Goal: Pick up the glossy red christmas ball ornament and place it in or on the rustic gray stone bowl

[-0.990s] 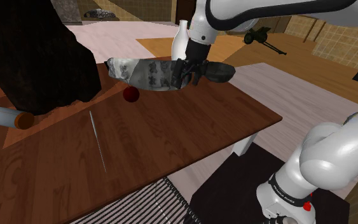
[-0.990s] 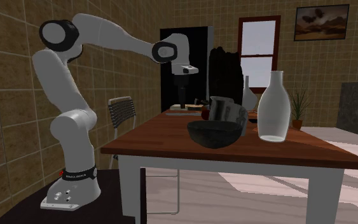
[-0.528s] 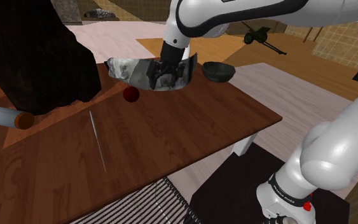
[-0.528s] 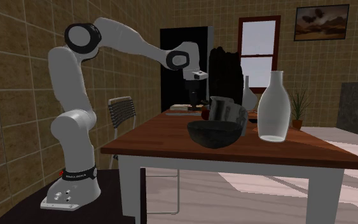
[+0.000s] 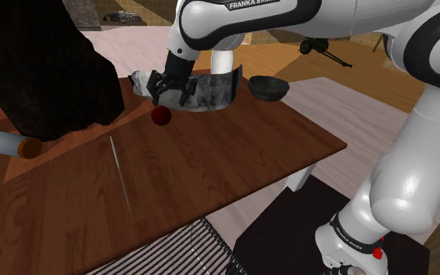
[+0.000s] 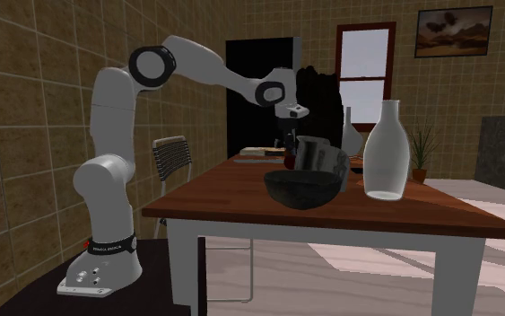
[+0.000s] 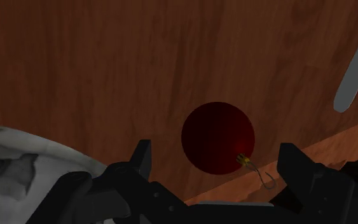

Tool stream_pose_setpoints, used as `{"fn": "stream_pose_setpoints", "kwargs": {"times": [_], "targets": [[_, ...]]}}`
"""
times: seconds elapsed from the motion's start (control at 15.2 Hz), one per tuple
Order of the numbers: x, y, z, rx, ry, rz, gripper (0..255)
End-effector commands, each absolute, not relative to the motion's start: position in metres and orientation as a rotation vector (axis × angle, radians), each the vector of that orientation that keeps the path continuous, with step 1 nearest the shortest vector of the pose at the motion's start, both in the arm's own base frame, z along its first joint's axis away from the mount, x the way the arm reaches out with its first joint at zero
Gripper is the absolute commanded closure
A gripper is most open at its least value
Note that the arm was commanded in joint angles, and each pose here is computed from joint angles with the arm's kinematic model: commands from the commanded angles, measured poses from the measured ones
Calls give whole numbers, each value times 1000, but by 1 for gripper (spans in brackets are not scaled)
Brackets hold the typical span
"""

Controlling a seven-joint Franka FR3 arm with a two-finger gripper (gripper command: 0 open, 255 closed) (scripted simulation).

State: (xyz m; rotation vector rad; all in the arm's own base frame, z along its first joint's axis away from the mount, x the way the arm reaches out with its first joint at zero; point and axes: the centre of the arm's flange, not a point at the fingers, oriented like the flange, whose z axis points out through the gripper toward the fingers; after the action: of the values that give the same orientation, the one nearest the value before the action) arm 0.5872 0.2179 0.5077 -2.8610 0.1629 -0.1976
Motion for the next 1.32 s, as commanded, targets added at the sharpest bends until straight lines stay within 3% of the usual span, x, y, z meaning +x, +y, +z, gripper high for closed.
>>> {"fn": "stream_pose_setpoints", "kwargs": {"times": [0.0,0.4,0.92,0.99,1.25], "targets": [[592,222,503,-2855,168,-203,0],[598,232,470,-2855,168,-203,0],[598,232,470,-2855,168,-203,0],[598,232,470,-2855,168,-203,255],[597,231,469,-2855,168,-203,255]]}}
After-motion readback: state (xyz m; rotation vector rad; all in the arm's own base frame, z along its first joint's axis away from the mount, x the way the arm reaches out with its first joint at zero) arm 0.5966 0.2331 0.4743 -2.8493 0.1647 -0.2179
